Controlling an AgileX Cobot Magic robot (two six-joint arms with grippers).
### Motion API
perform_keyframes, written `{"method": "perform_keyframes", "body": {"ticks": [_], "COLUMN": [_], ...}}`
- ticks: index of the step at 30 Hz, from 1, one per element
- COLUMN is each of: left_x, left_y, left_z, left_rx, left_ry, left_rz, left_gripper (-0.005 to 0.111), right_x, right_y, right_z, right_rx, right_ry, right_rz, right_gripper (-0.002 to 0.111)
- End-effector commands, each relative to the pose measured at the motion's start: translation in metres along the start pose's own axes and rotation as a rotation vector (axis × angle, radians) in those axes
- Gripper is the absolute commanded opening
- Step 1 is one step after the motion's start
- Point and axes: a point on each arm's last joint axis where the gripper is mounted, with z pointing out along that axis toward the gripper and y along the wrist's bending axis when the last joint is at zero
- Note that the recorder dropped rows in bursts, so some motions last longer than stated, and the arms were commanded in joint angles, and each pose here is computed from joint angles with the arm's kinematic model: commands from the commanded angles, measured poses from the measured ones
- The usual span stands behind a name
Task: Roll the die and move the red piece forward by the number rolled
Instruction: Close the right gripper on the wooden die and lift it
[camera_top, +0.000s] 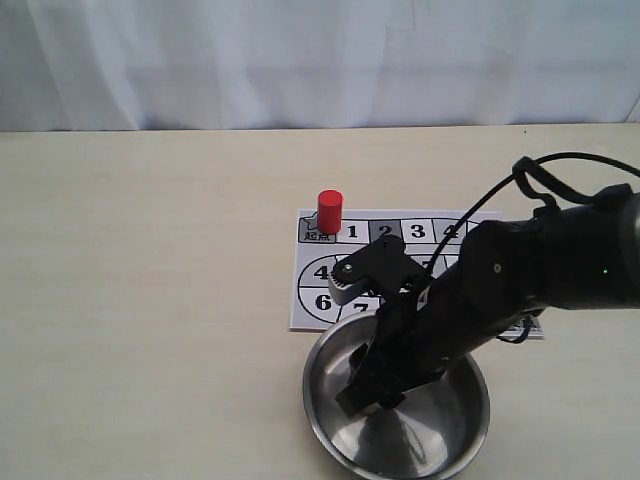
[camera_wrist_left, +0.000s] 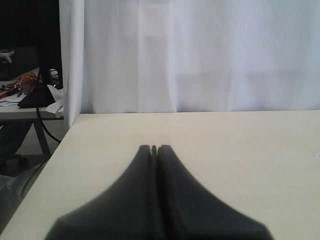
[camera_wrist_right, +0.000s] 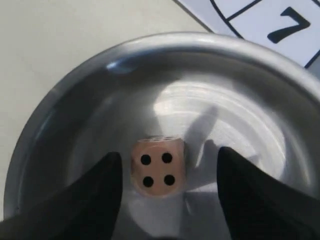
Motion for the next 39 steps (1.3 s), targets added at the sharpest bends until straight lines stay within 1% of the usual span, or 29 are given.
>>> {"method": "perform_keyframes", "body": {"ticks": [1, 7, 33, 34, 36, 39], "left_x": [-0.0028, -0.0028, -0.0027, -0.0027, -0.0027, -0.0027], "left_y": [0.0, 0.0, 0.0, 0.0, 0.0, 0.0], "left_z": [-0.0004, -0.0004, -0.0004, -0.0004, -0.0004, -0.0004], "left_rx": [0.001, 0.001, 0.001, 0.001, 0.001, 0.001], "left_ry": [-0.018, -0.018, -0.016, -0.016, -0.016, -0.016], "left_rz": [-0.001, -0.001, -0.001, -0.001, -0.001, -0.001], "left_gripper": [0.0, 0.0, 0.0, 0.0, 0.0, 0.0], "right_x": [-0.001, 0.0009, -0.0009, -0.0009, -0.0007, -0.0006], "right_y": [-0.0009, -0.0013, -0.0022, -0.0022, -0.0021, -0.002], "right_z": [0.0087, 0.0157, 0.0159, 0.0159, 0.0159, 0.0159], "right_rx": [0.002, -0.004, 0.005, 0.005, 0.004, 0.003], "right_ry": [0.001, 0.019, -0.001, -0.001, 0.002, 0.003], "right_rz": [0.02, 0.038, 0.038, 0.038, 0.038, 0.038], "right_gripper": [0.054, 0.054, 0.054, 0.053, 0.047, 0.03]}}
